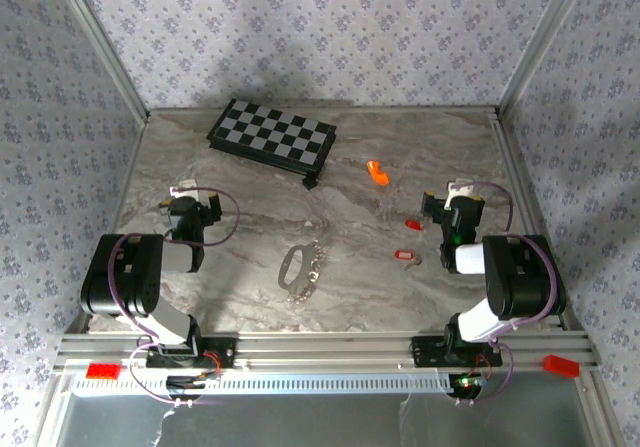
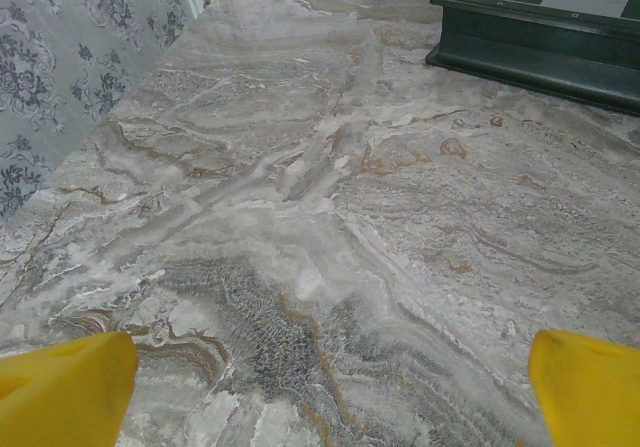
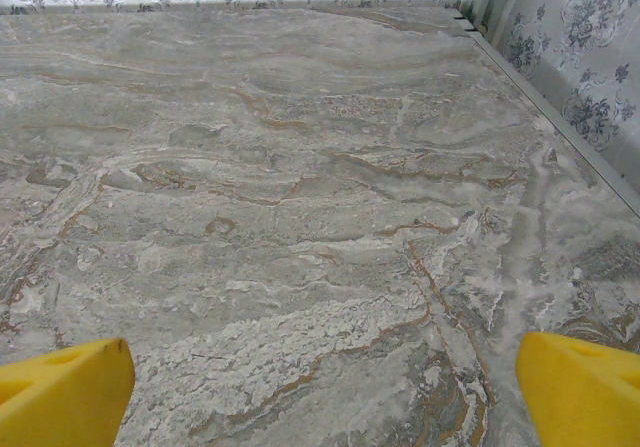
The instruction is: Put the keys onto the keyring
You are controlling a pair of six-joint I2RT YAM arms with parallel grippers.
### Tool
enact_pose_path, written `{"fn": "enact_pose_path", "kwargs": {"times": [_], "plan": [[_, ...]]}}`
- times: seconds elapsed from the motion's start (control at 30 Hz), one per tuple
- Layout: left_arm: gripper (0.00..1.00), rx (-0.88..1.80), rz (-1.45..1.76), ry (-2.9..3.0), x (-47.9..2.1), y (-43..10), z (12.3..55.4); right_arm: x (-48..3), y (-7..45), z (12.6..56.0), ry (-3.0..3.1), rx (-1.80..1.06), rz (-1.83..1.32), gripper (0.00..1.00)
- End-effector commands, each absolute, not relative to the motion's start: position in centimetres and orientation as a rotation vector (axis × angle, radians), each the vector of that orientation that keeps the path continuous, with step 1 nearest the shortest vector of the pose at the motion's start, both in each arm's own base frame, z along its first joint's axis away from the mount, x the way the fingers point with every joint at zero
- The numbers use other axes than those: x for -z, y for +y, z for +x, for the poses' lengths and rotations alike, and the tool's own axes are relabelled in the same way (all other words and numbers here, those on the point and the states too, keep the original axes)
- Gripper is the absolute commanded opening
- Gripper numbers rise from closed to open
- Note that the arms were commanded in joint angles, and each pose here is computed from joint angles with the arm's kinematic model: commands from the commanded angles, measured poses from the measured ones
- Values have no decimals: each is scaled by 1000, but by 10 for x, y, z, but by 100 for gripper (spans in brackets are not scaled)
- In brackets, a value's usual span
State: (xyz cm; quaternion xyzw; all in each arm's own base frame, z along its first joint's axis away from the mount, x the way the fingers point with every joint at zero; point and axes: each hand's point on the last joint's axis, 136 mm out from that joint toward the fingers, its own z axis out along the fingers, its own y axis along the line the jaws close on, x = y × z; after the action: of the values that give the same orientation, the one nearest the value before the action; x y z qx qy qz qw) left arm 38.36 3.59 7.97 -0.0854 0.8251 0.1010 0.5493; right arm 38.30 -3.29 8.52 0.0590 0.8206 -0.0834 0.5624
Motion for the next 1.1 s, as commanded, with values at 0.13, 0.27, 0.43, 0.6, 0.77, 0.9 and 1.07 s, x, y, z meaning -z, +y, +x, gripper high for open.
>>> {"fn": "enact_pose_path", "kwargs": {"times": [0.13, 0.27, 0.43, 0.6, 0.77, 0.9, 1.07], "plan": [[100, -216, -220, 1917, -92, 37, 391, -87, -34, 387, 1931, 195, 129, 100], [100, -214, -218, 1916, -93, 36, 391, -87, -33, 387, 1932, 195, 128, 100], [100, -215, -219, 1920, -92, 36, 391, -87, -34, 387, 1933, 191, 130, 100], [100, -214, -218, 1918, -92, 36, 391, -86, -33, 387, 1935, 189, 129, 100], [100, -215, -219, 1918, -92, 36, 391, -87, -34, 387, 1932, 189, 130, 100], [100, -215, -219, 1918, -92, 36, 391, -88, -33, 387, 1931, 189, 130, 100], [100, -215, -219, 1917, -92, 36, 391, -88, -33, 387, 1927, 188, 128, 100]]}}
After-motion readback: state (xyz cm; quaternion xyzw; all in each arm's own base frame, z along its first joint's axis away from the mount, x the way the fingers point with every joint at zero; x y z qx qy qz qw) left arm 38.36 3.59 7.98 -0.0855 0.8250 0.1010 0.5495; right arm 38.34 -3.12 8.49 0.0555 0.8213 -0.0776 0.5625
